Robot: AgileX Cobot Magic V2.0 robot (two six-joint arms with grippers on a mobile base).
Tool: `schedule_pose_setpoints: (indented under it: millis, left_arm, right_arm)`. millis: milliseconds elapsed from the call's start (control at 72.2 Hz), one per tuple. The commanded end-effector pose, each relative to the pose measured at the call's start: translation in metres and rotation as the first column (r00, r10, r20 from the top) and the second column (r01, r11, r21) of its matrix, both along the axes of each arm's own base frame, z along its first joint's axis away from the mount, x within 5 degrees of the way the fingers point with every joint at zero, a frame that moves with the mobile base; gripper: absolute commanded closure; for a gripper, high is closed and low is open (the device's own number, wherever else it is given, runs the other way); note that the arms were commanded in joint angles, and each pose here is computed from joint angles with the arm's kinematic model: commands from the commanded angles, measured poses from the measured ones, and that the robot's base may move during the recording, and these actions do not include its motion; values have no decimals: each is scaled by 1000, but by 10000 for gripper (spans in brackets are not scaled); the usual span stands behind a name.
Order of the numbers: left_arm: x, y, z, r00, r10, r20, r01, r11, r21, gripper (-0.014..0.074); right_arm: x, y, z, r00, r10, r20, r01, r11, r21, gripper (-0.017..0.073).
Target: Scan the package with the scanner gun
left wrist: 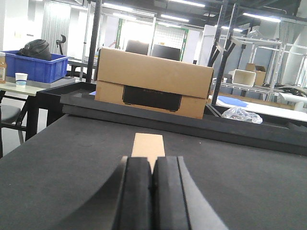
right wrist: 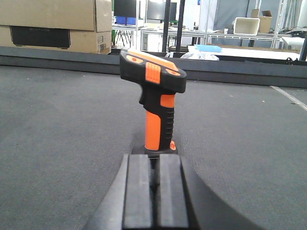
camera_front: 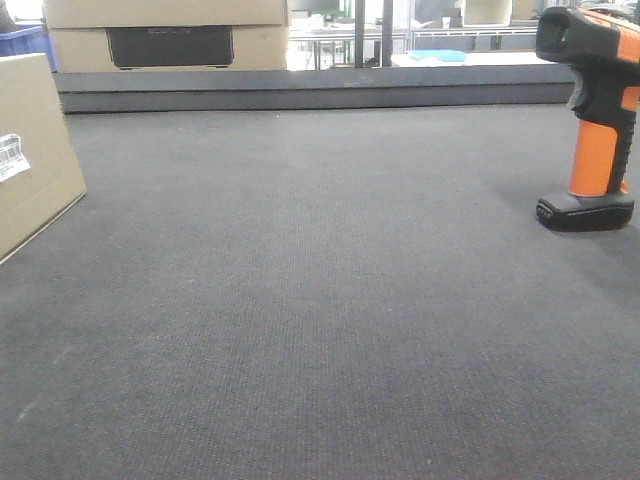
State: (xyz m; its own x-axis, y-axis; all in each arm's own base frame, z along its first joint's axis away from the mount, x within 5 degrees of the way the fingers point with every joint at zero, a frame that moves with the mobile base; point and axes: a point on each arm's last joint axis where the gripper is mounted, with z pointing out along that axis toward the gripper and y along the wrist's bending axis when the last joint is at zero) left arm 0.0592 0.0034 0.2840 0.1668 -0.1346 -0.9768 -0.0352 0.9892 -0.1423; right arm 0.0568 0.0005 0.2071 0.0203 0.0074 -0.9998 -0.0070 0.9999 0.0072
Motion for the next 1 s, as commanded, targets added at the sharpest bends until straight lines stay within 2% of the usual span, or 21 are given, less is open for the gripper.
schedule_pose_setpoints:
  millis: [0,152,208,346,429,526,665,762,803,983]
  left_arm:
    - [-1,0,2,1000,3,25,-3,1000,-9,705]
    - [-1,0,2,1000,3,25,-3,1000,-9,705]
    - [-2,0,-1,1000,7,26,-7,1000,7,705]
    - [-7,-1,-23,999,10,37,-15,991,130,705]
    - [-10,-2,-36,1000,-5,27,2,992,129,705]
    - [-7,-2,-50,999,-13,-39,18,993,120,705]
    - [-4,-2,-67,996,-26,-82,29,999,36,705]
    - [-3,-2,-68,999,-26,-42,28,999,38,705]
    - [-3,-2,-71,997,-31,-76,34,999,34,705]
    - [-3,-4,-70,996,-64,-67,67,997,34,705]
  right_arm:
    - [0,0,1,1000,-5,16,5,1000,-8,724]
    - [0,0,1,1000,-5,16,5,1000,-8,724]
    - [0,0,1,1000,-5,16,5,1000,-8,724]
    - [0,0,1,1000,-5,16,5,1000,-8,724]
    - [0,0,1,1000,-5,16,5,1000,-8,724]
    - [0,0,1,1000,-5,16,5,1000,-8,724]
    - [0,0,1,1000,-5,16,5,1000,-8,724]
    - [0,0,1,1000,-5,16,5,1000,-8,724]
    - [0,0,1,1000,-5,16,5,1000,-8,724]
    - [0,0,1,1000,-5,16,5,1000,-8,724]
